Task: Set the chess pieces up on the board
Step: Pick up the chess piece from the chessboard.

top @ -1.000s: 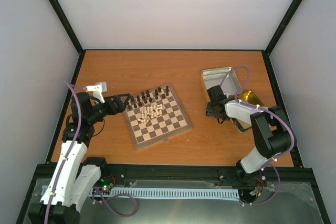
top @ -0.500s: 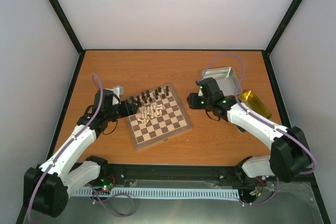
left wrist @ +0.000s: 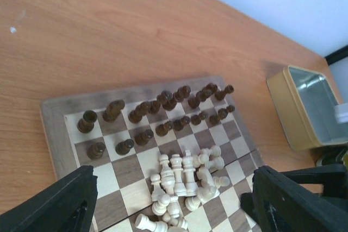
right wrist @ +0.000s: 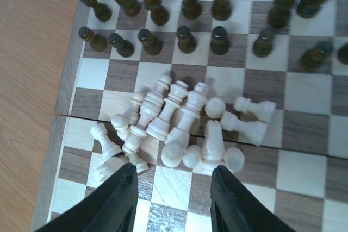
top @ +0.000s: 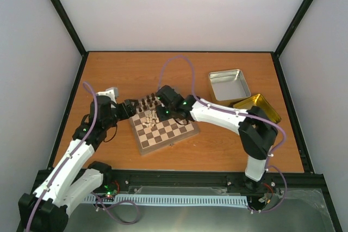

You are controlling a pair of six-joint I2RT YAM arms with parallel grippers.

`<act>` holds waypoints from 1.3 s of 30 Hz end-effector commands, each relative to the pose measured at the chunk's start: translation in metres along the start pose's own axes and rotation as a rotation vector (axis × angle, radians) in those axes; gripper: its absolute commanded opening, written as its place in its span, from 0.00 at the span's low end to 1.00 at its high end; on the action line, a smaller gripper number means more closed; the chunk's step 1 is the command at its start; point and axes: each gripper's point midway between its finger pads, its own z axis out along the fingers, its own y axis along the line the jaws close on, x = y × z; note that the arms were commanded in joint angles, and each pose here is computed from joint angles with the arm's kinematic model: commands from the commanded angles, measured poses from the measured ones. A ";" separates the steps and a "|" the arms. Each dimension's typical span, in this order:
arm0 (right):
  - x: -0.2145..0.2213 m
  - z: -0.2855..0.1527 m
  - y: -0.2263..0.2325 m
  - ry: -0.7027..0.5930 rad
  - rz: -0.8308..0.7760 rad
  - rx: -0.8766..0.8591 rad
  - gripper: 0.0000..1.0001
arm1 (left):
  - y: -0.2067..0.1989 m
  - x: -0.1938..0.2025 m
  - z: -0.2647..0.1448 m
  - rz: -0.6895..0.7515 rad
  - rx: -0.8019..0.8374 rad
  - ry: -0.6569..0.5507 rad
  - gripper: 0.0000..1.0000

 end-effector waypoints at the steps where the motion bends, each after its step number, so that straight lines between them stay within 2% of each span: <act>1: 0.001 0.013 -0.001 0.036 0.002 0.075 0.36 | 0.002 -0.020 -0.017 0.009 -0.039 -0.097 0.80; 3: 0.003 0.019 0.002 0.054 -0.005 0.067 0.34 | 0.002 -0.021 -0.019 0.014 -0.040 -0.105 0.81; 10: 0.013 0.036 0.013 0.127 -0.018 0.032 0.39 | 0.006 -0.017 -0.016 0.036 -0.056 -0.091 0.83; 20: 0.021 0.051 0.017 0.173 -0.013 0.023 0.30 | 0.008 -0.014 -0.015 0.050 -0.063 -0.084 0.84; 25: 0.021 0.055 0.017 0.168 -0.014 0.019 0.27 | 0.009 -0.015 -0.017 0.050 -0.066 -0.091 0.84; 32: 0.016 0.062 0.011 0.148 -0.022 0.055 0.32 | 0.010 -0.016 -0.019 0.053 -0.075 -0.093 0.84; 39: 0.010 0.059 0.010 0.129 -0.051 0.078 0.24 | 0.009 -0.018 -0.020 0.052 -0.075 -0.099 0.84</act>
